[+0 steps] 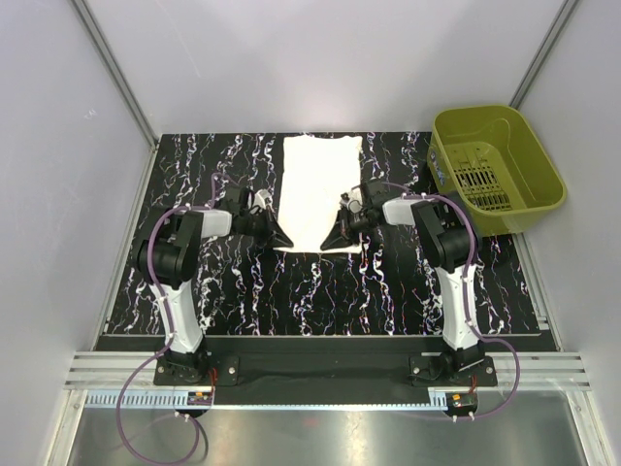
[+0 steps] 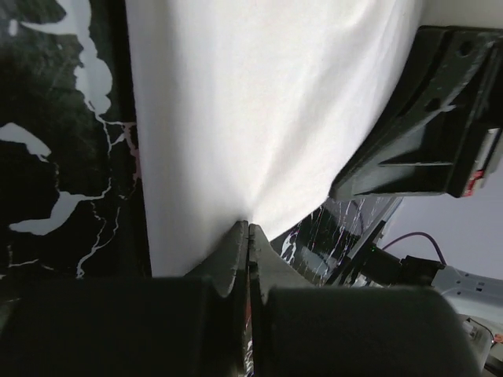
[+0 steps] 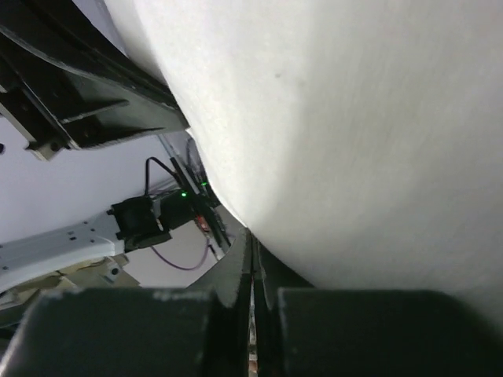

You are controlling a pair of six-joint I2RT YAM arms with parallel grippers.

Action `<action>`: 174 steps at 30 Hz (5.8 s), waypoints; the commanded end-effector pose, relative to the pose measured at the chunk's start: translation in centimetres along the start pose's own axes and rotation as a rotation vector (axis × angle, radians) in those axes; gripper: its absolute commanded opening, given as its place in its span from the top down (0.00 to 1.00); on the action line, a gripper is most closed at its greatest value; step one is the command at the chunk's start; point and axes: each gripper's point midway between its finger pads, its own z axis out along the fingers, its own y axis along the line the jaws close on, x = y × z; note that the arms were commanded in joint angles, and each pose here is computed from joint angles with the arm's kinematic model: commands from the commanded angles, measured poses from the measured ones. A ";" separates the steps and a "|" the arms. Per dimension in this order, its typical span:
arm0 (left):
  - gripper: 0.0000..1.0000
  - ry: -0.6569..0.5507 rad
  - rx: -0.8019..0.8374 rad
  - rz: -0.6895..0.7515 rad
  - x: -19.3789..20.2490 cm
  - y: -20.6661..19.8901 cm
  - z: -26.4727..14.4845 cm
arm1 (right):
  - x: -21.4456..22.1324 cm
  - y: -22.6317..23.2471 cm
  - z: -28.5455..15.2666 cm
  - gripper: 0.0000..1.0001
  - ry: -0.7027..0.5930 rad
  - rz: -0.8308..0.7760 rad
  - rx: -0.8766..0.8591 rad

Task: Fold and stack the t-shirts
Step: Fold the tshirt

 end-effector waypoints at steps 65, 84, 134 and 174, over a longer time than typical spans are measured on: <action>0.78 -0.223 0.053 0.251 -4.9 -5.4 -4.6 | -13.5 1.9 -12.1 0.98 -0.417 -0.142 0.229; 0.95 -0.060 -0.202 0.021 1.6 5.0 -1.0 | -1.2 -4.7 -7.0 0.99 -0.237 -0.012 0.248; 0.71 -0.190 -0.134 0.057 13.5 -4.6 -12.8 | -18.9 4.5 -5.4 1.00 -0.450 -0.238 0.048; 0.55 -0.228 -0.239 -0.080 17.9 -0.3 -14.9 | -28.1 0.6 -2.9 1.00 -0.583 0.018 -0.100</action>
